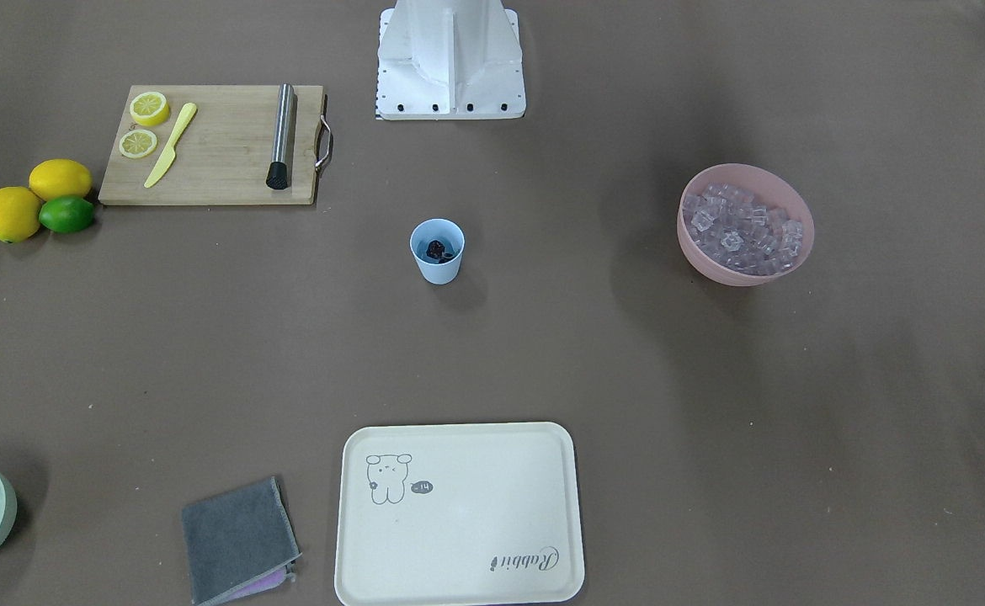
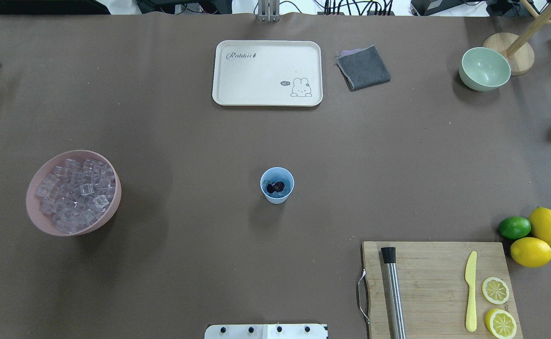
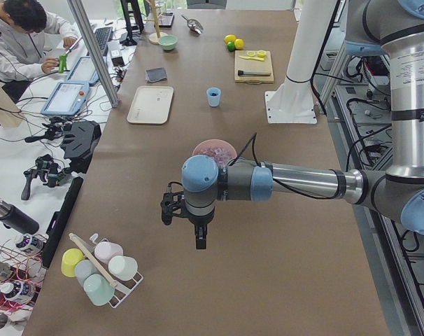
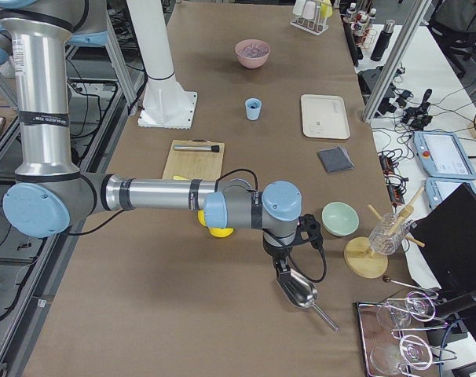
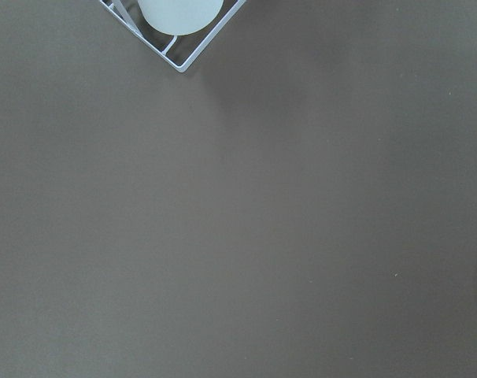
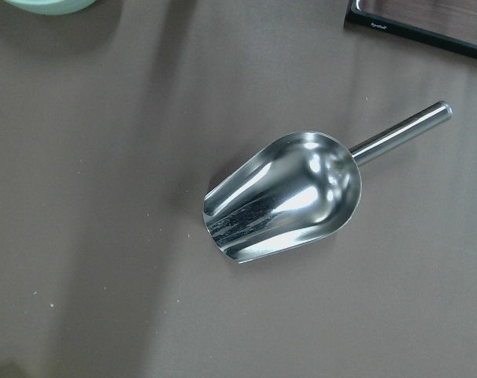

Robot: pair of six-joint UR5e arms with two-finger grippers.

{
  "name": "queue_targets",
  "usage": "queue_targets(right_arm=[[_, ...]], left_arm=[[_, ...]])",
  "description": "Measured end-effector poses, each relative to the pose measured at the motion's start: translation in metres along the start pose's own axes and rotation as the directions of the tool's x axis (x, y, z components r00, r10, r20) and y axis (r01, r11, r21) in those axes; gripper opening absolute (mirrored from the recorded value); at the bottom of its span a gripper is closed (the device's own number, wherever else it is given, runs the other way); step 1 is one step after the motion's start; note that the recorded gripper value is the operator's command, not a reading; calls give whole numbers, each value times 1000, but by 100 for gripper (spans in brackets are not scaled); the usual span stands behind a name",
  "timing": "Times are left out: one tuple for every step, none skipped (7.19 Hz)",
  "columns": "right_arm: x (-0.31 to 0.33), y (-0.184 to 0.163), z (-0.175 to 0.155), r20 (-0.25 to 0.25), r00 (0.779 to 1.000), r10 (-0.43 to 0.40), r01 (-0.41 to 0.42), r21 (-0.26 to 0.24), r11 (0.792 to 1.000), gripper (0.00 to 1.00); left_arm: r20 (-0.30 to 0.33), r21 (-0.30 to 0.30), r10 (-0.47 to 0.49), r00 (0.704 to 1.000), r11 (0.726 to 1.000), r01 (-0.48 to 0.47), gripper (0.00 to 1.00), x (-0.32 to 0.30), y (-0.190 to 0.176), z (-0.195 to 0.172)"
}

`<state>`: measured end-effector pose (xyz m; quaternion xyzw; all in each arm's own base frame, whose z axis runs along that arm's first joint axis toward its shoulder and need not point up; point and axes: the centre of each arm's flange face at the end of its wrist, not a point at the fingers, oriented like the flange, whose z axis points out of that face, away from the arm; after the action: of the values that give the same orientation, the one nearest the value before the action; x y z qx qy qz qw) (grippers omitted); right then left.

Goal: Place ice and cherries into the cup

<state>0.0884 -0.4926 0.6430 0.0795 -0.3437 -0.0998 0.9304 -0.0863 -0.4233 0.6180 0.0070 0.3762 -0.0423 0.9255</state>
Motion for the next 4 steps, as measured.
queue_targets(right_arm=[[-1, 0, 0, 7, 1000, 0, 0, 0, 1000, 100], [-2, 1, 2, 20, 1000, 2, -2, 0, 1000, 100], [-3, 3, 3, 34, 999, 5, -5, -1, 1000, 100], [-3, 4, 4, 40, 999, 6, -6, -1, 1000, 100]], left_arm=[[1, -5, -2, 1000, 1000, 2, 98, -2, -4, 3], [2, -6, -3, 1000, 1000, 3, 98, -3, -6, 5], [1, -6, -2, 1000, 1000, 2, 98, -3, -6, 5], [-1, -7, -2, 1000, 1000, 2, 98, -3, -6, 5]])
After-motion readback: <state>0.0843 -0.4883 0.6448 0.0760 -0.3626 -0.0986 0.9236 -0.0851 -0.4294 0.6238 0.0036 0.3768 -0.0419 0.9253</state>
